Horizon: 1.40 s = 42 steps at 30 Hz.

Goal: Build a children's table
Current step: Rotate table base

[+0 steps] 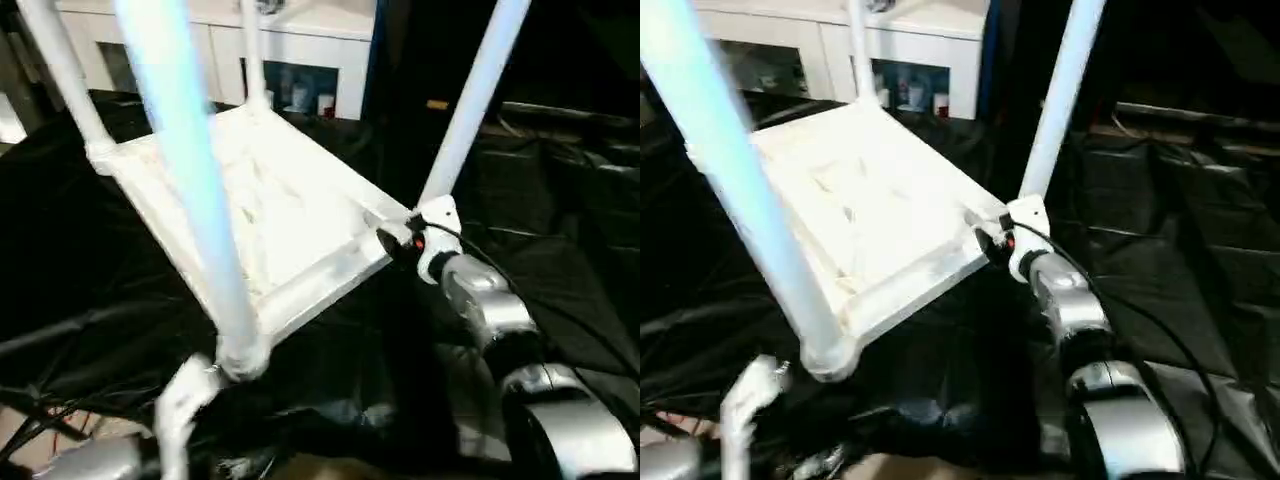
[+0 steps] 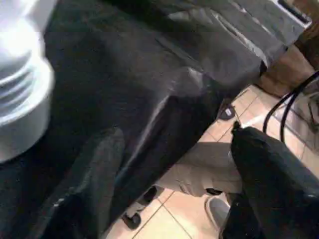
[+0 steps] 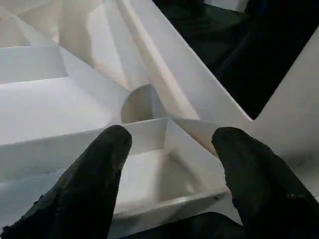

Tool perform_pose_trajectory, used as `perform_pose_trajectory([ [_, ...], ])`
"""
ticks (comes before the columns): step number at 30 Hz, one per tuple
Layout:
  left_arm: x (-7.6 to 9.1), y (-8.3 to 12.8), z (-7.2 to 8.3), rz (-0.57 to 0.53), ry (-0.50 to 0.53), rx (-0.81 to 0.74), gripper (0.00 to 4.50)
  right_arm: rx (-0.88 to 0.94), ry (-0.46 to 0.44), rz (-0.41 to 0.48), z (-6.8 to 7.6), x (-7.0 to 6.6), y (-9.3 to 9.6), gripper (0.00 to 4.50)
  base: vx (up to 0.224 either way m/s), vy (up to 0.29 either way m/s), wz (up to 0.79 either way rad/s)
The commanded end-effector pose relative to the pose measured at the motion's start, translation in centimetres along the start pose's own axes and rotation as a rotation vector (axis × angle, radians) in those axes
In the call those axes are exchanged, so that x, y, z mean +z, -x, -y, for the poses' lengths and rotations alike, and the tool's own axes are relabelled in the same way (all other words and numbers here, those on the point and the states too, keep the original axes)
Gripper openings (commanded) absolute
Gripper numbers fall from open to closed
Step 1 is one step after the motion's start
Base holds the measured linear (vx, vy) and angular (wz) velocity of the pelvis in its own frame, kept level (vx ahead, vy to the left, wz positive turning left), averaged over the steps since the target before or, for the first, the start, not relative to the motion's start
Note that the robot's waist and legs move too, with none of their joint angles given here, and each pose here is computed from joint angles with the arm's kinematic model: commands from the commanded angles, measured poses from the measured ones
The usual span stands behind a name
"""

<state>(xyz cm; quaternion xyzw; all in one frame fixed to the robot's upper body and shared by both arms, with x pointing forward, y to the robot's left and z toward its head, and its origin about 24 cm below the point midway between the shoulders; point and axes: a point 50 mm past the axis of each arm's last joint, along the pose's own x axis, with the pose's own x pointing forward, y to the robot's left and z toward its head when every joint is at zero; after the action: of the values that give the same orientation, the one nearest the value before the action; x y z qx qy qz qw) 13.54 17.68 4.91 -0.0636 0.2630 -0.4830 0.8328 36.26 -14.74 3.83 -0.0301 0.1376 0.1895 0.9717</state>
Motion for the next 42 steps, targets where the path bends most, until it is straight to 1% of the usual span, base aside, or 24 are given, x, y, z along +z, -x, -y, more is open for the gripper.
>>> perform_pose_trajectory([
  [1, 0.7, 0.9, -0.3, 0.022, -0.033, 0.022, 4.23, -0.032, -0.012, -0.002, 0.6, -0.1, 0.1, 3.18, 0.0, 0.0, 0.0],
  [2, 0.8, 1.8, -0.8, 0.034, -0.049, 0.062, 4.27, -0.025, -0.01, 0.019, 0.5, 0.2, 0.0, 3.18, 0.0, 0.0, 0.0],
  [4, 1.0, 2.6, -1.3, 0.042, -0.064, 0.097, 4.41, 0.01, -0.016, 0.045, 0.3, 0.4, 0.0, 3.18, 0.0, 0.0, 0.0],
  [6, 1.8, 4.1, -2.4, 0.077, -0.097, 0.153, 4.41, 0.085, -0.027, 0.098, -0.1, 0.5, 0.4, 3.18, 0.0, 0.0, 0.0],
  [7, 1.8, 4.2, -2.4, 0.079, -0.098, 0.154, 4.41, 0.087, -0.027, 0.1, -0.1, 0.5, 0.5, 3.18, 0.0, 0.0, 0.0],
  [9, 3.3, 4.7, -3.2, 0.148, -0.123, 0.174, 4.41, 0.132, -0.031, 0.134, -0.3, 0.1, 1.3, 3.18, 0.0, 0.0, 0.0],
  [11, 4.4, 4.5, -3.5, 0.213, -0.136, 0.166, 4.41, 0.141, -0.025, 0.154, -0.2, -0.5, 2.1, 3.18, 0.0, 0.0, 0.0],
  [12, 4.4, 4.4, -3.6, 0.215, -0.136, 0.165, 4.41, 0.141, -0.025, 0.155, -0.2, -0.5, 2.1, 3.18, 0.0, 0.0, 0.0],
  [13, 5.0, 3.9, -3.6, 0.242, -0.142, 0.139, 4.41, 0.13, -0.021, 0.159, -0.1, -0.9, 2.8, 3.18, 0.0, 0.0, 0.0],
  [18, 5.9, 2.2, -3.8, 0.263, -0.161, 0.08, 4.41, 0.071, -0.03, 0.166, 0.3, -1.7, 4.0, 3.18, 0.0, 0.0, 0.0],
  [19, 6.3, 1.4, -4.0, 0.276, -0.178, 0.063, 4.41, 0.035, -0.022, 0.173, 0.5, -2.0, 4.7, 3.18, 0.0, 0.0, 0.0],
  [21, 6.5, 1.2, -4.2, 0.287, -0.183, 0.068, 4.41, 0.022, -0.017, 0.173, 0.5, -2.2, 5.0, 3.18, 0.0, 0.0, 0.0],
  [22, 6.9, 0.6, -4.6, 0.311, -0.193, 0.086, 4.41, 0.016, -0.008, 0.169, 0.4, -2.4, 5.4, 3.18, 0.0, 0.0, 0.0],
  [24, 7.3, 0.1, -4.8, 0.327, -0.203, 0.082, 4.41, 0.033, -0.013, 0.147, 0.1, -2.9, 5.6, 3.18, 0.0, 0.0, 0.0],
  [25, 7.7, -0.5, -4.8, 0.346, -0.205, 0.077, 4.41, 0.036, -0.005, 0.111, -0.1, -3.3, 5.7, 3.18, 0.0, 0.0, 0.0],
  [26, 8.1, -0.9, -4.8, 0.371, -0.205, 0.075, 4.41, 0.03, 0.006, 0.076, -0.2, -3.8, 5.7, 3.18, 0.0, 0.0, 0.0],
  [28, 8.6, -1.5, -4.7, 0.402, -0.201, 0.069, 4.41, 0.015, 0.021, 0.038, -0.1, -4.2, 5.6, 3.18, 0.0, 0.0, 0.0],
  [30, 9.3, -3.0, -4.2, 0.425, -0.198, 0.029, 4.41, -0.045, 0.008, 0.01, 0.0, -4.5, 4.9, 3.18, 0.0, 0.0, 0.0],
  [32, 9.4, -3.5, -4.0, 0.424, -0.196, 0.013, 4.41, -0.06, 0.009, 0.001, 0.0, -4.5, 4.7, 3.18, 0.0, 0.0, 0.0],
  [36, 9.6, -5.1, -3.1, 0.409, -0.201, -0.064, 4.41, -0.093, -0.002, -0.017, -0.1, -4.1, 3.6, 3.18, 0.0, 0.0, 0.0],
  [37, 9.5, -6.3, -2.9, 0.392, -0.187, -0.093, 4.41, -0.091, 0.0, -0.026, -0.4, -3.9, 3.0, 3.18, 0.0, 0.0, 0.0],
  [38, 9.5, -6.3, -2.9, 0.391, -0.187, -0.094, 4.41, -0.091, 0.001, -0.026, -0.4, -3.9, 3.0, 3.18, 0.0, 0.0, 0.0],
  [40, 9.5, -7.4, -3.1, 0.396, -0.204, -0.073, 4.41, -0.085, 0.006, -0.037, -0.9, -4.0, 2.6, 3.18, 0.0, 0.0, 0.0],
  [42, 9.5, -7.6, -3.1, 0.397, -0.205, -0.072, 4.41, -0.084, 0.005, -0.038, -1.1, -4.1, 2.6, 3.18, 0.0, 0.0, 0.0],
])
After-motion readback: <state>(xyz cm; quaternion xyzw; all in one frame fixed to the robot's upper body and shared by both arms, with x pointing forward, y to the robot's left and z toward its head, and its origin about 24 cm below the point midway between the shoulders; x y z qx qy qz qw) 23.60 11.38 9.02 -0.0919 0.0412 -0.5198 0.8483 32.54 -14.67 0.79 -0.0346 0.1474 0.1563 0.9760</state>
